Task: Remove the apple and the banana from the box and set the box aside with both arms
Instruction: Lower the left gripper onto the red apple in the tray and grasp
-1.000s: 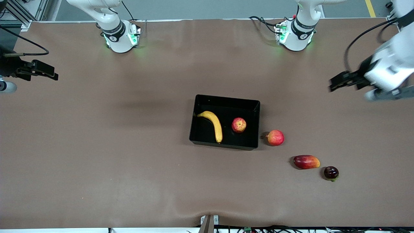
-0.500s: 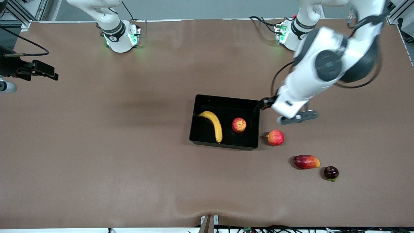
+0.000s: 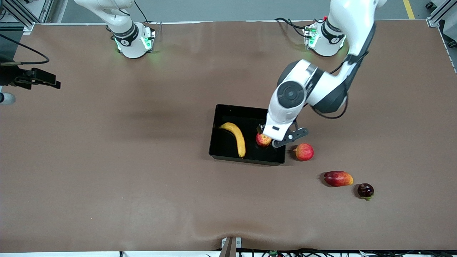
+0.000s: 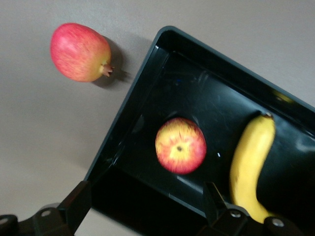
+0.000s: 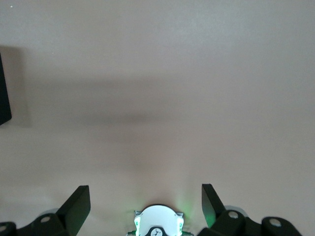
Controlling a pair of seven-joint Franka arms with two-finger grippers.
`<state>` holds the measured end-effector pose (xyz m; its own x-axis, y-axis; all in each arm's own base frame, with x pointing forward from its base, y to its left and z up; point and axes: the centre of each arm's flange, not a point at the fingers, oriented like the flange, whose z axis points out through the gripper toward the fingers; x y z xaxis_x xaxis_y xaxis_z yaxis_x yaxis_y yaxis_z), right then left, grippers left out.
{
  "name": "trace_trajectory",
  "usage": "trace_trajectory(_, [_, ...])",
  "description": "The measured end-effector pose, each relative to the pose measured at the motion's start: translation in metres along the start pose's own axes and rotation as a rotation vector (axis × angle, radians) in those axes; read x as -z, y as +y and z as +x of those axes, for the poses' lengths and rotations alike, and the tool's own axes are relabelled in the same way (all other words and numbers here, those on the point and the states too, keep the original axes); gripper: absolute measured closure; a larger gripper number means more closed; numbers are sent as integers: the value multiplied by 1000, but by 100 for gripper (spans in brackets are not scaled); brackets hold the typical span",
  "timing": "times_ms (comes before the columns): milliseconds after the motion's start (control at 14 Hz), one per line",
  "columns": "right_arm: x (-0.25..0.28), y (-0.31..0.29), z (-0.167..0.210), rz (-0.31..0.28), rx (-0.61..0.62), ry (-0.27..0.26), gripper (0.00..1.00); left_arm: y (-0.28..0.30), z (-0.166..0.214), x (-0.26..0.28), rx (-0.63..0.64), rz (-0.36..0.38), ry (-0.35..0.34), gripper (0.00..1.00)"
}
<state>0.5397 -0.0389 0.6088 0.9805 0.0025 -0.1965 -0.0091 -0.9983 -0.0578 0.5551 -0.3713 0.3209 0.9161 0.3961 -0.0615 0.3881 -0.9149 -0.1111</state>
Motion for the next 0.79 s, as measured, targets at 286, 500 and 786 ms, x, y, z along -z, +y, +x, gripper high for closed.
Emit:
trace_trajectory(286, [1, -12, 4, -4, 25, 25, 0, 19, 1, -49, 72, -18, 27, 0])
trace_trajectory(500, [0, -15, 5, -4, 31, 28, 0, 25, 2, -77, 74, -23, 15, 0])
trace_trajectory(786, [-1, -21, 6, -6, 42, 28, 0, 27, 1, -104, 72, -14, -2, 0])
